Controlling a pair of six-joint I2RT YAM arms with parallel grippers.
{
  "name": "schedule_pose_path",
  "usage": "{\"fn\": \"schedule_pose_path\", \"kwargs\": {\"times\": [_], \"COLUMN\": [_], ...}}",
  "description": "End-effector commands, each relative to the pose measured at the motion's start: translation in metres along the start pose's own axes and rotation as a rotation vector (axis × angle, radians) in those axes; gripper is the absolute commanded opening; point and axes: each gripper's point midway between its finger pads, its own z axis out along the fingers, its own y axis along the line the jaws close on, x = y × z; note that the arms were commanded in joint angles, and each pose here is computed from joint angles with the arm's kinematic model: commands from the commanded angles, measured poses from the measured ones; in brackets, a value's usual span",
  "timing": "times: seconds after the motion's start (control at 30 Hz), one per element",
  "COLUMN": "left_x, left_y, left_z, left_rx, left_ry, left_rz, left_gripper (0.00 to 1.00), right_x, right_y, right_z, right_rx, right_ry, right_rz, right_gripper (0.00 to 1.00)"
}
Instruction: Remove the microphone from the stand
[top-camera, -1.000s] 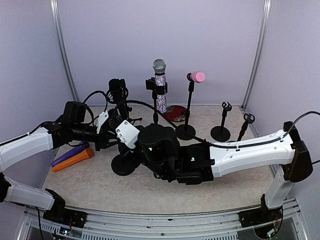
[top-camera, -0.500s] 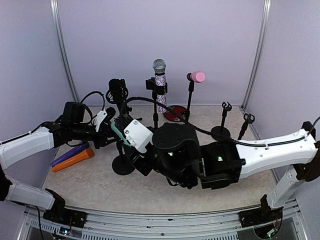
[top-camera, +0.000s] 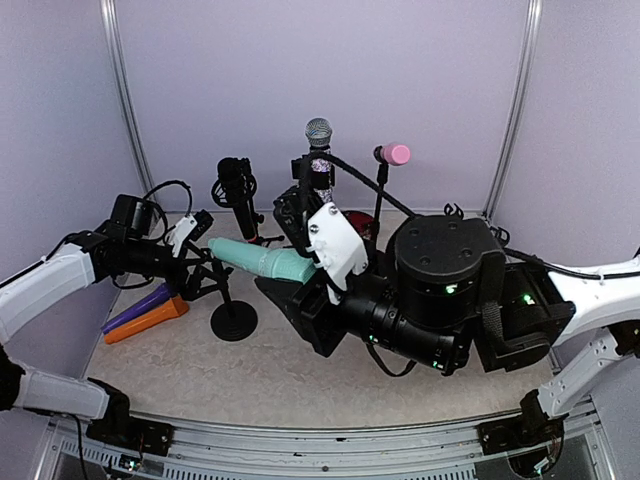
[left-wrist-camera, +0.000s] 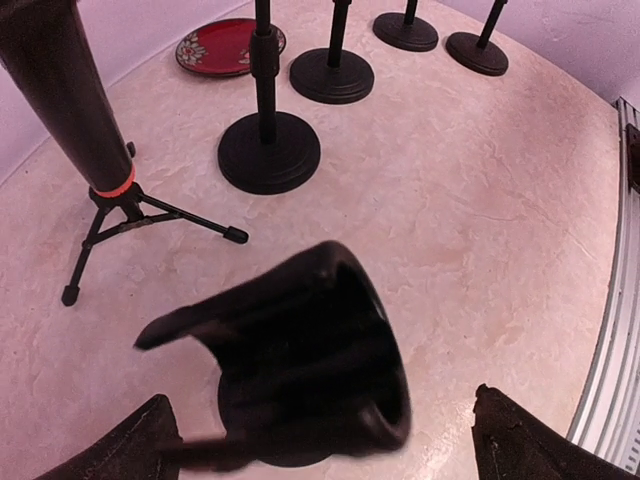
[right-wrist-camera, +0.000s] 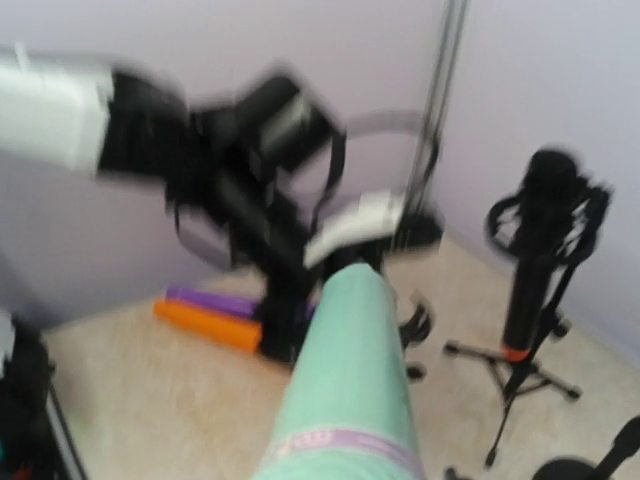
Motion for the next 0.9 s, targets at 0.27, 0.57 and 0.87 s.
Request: {"fn": "schedule_pose_path", "kwargs": {"times": [0.27, 0.57, 0.87], "left_x": [-0.014, -0.008, 0.0], "left_y": [-0.067, -0.097, -0.106], "left_z": [-0.098, -0.107, -0.102], "left_rx": [0.169, 0.286, 0.294], "left_ry": [-0.02, -0.03, -0.009], "left_rz": [0.349, 0.442, 0.496], "left_gripper": [0.99, 0.83, 0.4], "right_x": [0.043, 0.036, 0.035], "right_y": [0.027, 0.033, 0.043], "right_z": [0.081, 0.136, 0.162], "right_rx": [-0.214, -0.41, -0.487], "right_ry": [0.2, 0.142, 0.141], "right_rz": [0.041, 0.151, 0.2], "right_gripper": [0.0, 0.0, 0.0]}}
